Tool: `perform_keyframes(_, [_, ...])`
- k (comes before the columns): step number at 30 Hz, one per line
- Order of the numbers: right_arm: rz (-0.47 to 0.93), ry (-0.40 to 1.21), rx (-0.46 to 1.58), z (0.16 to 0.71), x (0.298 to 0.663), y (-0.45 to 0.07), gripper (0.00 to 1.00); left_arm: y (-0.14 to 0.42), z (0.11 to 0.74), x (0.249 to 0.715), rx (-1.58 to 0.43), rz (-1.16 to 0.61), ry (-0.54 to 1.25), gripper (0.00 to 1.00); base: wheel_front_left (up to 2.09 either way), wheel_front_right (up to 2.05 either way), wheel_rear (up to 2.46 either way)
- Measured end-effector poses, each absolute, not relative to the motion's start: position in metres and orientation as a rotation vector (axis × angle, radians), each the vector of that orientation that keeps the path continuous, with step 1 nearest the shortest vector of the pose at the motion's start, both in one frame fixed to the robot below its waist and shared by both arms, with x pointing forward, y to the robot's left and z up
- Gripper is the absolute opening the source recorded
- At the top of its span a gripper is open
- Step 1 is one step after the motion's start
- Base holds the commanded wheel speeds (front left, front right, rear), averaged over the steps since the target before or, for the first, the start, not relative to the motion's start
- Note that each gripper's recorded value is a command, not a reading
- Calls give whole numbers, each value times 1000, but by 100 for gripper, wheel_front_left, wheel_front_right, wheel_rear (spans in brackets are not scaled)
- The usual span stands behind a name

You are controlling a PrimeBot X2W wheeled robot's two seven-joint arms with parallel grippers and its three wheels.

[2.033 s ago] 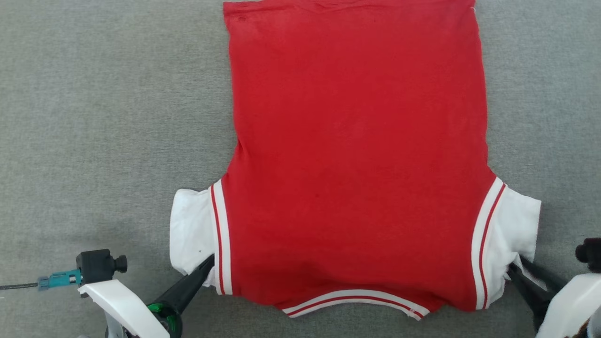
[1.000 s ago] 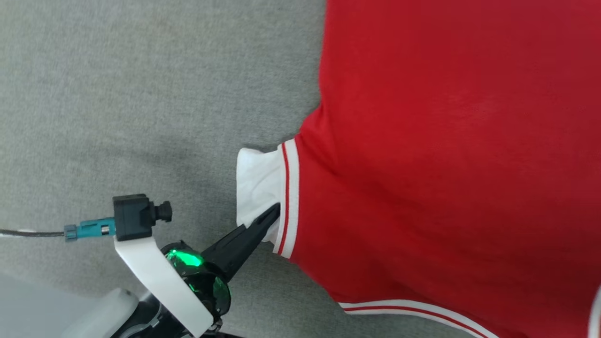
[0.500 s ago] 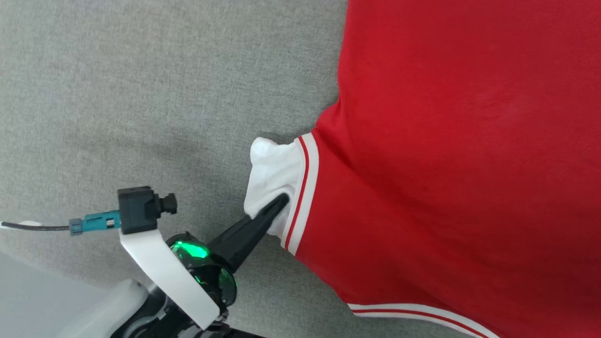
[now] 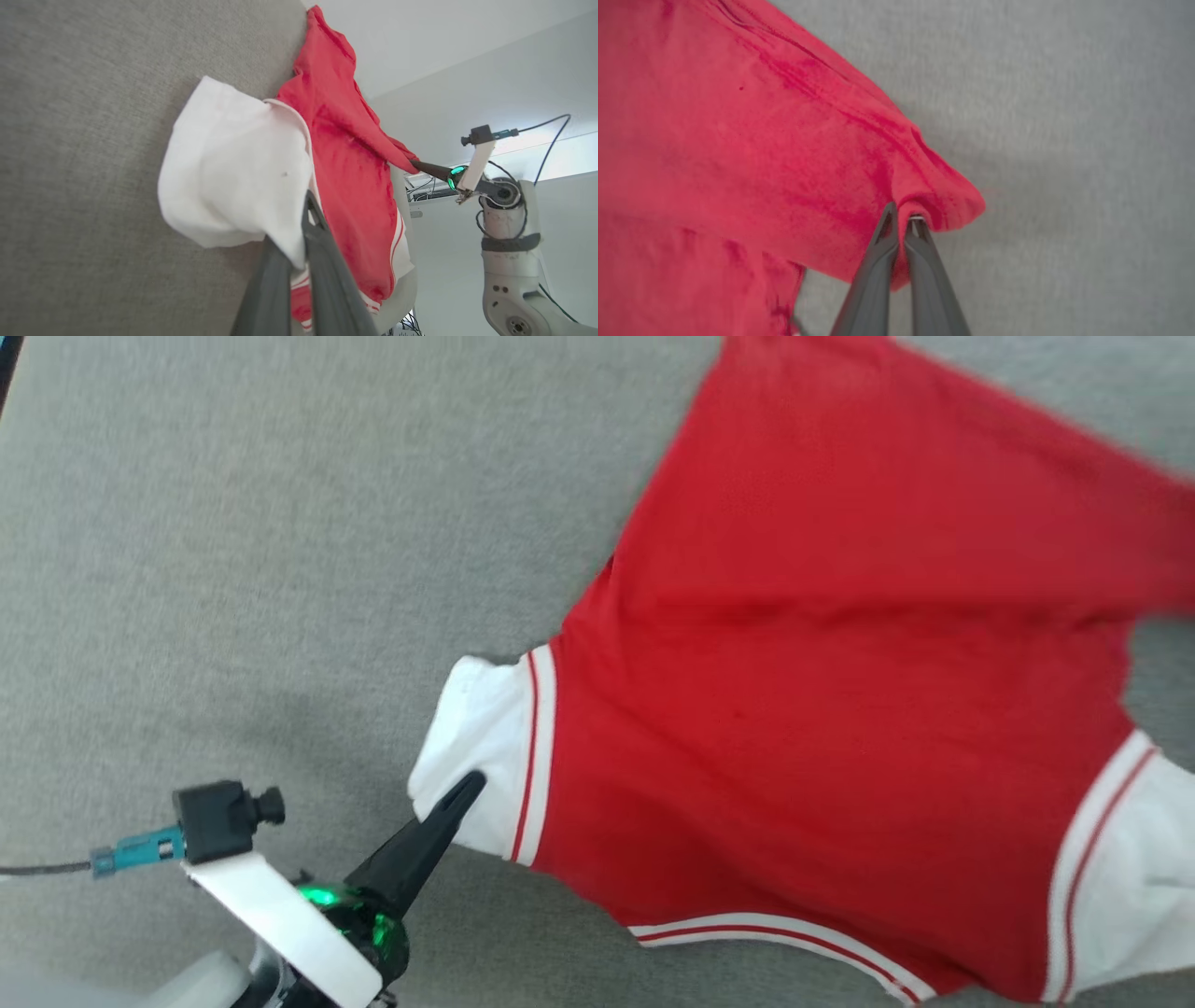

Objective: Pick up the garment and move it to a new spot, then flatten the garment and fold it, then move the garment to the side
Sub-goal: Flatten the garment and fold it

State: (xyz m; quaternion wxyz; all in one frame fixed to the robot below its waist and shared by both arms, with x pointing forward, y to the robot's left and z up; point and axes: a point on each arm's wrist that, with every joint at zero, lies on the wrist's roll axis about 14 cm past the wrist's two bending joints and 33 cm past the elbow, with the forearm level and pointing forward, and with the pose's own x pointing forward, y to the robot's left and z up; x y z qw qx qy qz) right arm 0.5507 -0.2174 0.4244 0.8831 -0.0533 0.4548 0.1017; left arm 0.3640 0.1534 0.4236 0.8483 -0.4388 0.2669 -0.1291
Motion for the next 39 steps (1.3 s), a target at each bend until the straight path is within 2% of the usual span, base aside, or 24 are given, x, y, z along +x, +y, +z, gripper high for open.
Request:
perform_keyframes(9, [242, 1089, 20, 403, 401, -230, 0, 153, 433, 363, -929, -283, 526, 0, 0, 0, 0])
perform_keyframes(10, [260, 1152, 32, 392, 364, -224, 0, 154, 435, 365, -929, -283, 515, 0, 0, 0, 0])
perform_keyframes(12, [293, 1220, 55, 382, 330, -212, 0, 153, 434, 366, -929, -286, 518, 0, 0, 0, 0])
perform_keyframes(15, [349, 1299, 90, 372, 293, -194, 0, 151, 433, 369, -930, -291, 519, 0, 0, 0, 0])
perform_keyframes(17, [365, 1304, 88, 371, 284, -188, 0, 149, 432, 371, -931, -298, 523, 0, 0, 0, 0])
perform_keyframes(20, [365, 1273, 67, 372, 286, -187, 0, 148, 431, 373, -928, -304, 529, 0, 0, 0, 0])
perform_keyframes(21, [356, 1248, 69, 374, 290, -188, 7, 147, 430, 373, -927, -306, 531, 0, 0, 0, 0])
perform_keyframes(22, [342, 1217, 60, 377, 297, -191, 29, 147, 430, 374, -926, -309, 533, 0, 0, 0, 0])
perform_keyframes(23, [326, 1186, 48, 382, 305, -196, 68, 146, 430, 373, -925, -311, 537, 0, 0, 0, 0])
perform_keyframes(24, [311, 1159, 38, 387, 313, -202, 93, 147, 430, 373, -923, -312, 536, 0, 0, 0, 0])
perform_keyframes(25, [297, 1129, 35, 393, 320, -207, 100, 147, 430, 373, -921, -312, 535, 0, 0, 0, 0])
perform_keyframes(31, [267, 914, -66, 450, 386, -228, 100, 143, 429, 368, -926, -314, 539, 0, 0, 0, 0])
perform_keyframes(36, [312, 760, -95, 483, 453, -210, 100, 140, 425, 368, -941, -308, 550, 0, 0, 0, 0])
perform_keyframes(39, [333, 721, -114, 481, 491, -193, 100, 139, 423, 372, -947, -305, 553, 0, 0, 0, 0])
